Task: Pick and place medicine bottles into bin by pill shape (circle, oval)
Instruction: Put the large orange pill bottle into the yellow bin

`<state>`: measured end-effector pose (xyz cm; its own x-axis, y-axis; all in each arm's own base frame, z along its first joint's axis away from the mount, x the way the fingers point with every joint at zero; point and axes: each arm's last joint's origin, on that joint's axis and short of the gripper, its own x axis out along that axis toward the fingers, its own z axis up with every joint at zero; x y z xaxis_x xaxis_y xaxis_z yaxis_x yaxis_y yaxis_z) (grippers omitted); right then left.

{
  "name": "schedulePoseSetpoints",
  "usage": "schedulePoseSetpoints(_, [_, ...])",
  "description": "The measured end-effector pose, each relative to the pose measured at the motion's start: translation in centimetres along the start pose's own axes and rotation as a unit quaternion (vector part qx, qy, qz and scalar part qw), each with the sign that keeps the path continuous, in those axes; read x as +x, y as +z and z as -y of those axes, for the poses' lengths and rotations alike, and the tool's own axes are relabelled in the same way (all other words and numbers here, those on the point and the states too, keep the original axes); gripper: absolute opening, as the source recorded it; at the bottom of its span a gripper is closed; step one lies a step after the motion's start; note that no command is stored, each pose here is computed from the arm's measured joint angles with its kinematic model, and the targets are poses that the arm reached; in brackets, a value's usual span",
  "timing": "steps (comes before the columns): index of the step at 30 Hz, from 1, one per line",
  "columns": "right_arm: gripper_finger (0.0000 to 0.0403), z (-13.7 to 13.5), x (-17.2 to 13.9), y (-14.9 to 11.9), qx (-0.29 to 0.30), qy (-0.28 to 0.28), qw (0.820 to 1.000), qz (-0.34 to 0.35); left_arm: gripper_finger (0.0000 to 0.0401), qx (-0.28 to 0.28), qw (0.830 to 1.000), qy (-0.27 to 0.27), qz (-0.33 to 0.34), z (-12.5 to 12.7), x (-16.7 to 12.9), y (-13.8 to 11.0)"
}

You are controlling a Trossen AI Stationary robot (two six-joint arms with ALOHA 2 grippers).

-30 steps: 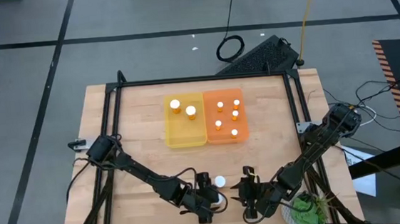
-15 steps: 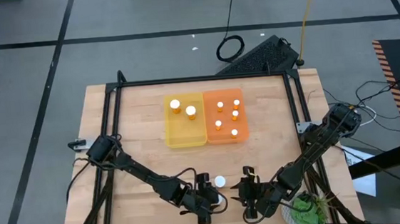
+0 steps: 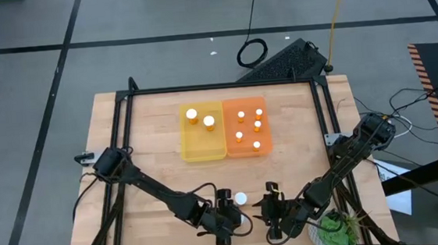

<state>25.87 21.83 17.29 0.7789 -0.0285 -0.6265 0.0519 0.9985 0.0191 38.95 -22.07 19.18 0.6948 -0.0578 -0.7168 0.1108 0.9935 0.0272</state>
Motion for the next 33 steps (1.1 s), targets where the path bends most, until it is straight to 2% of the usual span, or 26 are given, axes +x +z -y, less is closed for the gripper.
schedulePoseSetpoints(9, [0.0148, 0.3, 0.2, 0.1, -0.037, -0.005, 0.999, -0.004, 0.0224, 0.020, 1.000, 0.015, -0.007, -2.1, -5.1, 2.0])
schedulePoseSetpoints(14, [0.0148, 1.1, 0.7, 0.6, -0.058, -0.017, 0.998, -0.003, 0.0223, 0.035, 0.998, 0.054, -0.014, -4.2, -8.9, 2.8])
schedulePoseSetpoints(19, [0.0148, 2.3, 1.4, 1.2, -0.078, -0.032, 0.996, -0.008, 0.0228, 0.046, 0.994, 0.098, -0.023, -7.1, -12.6, 3.3])
schedulePoseSetpoints(26, [0.0148, 3.9, 1.3, 2.3, -0.092, -0.050, 0.994, -0.009, 0.0221, 0.027, 0.987, 0.160, 0.000, -11.8, -17.2, 4.2])
schedulePoseSetpoints(33, [0.0148, 5.1, -0.2, 3.5, -0.092, -0.058, 0.994, -0.006, 0.0226, 0.020, 0.977, 0.211, -0.019, -16.7, -19.7, 4.0])
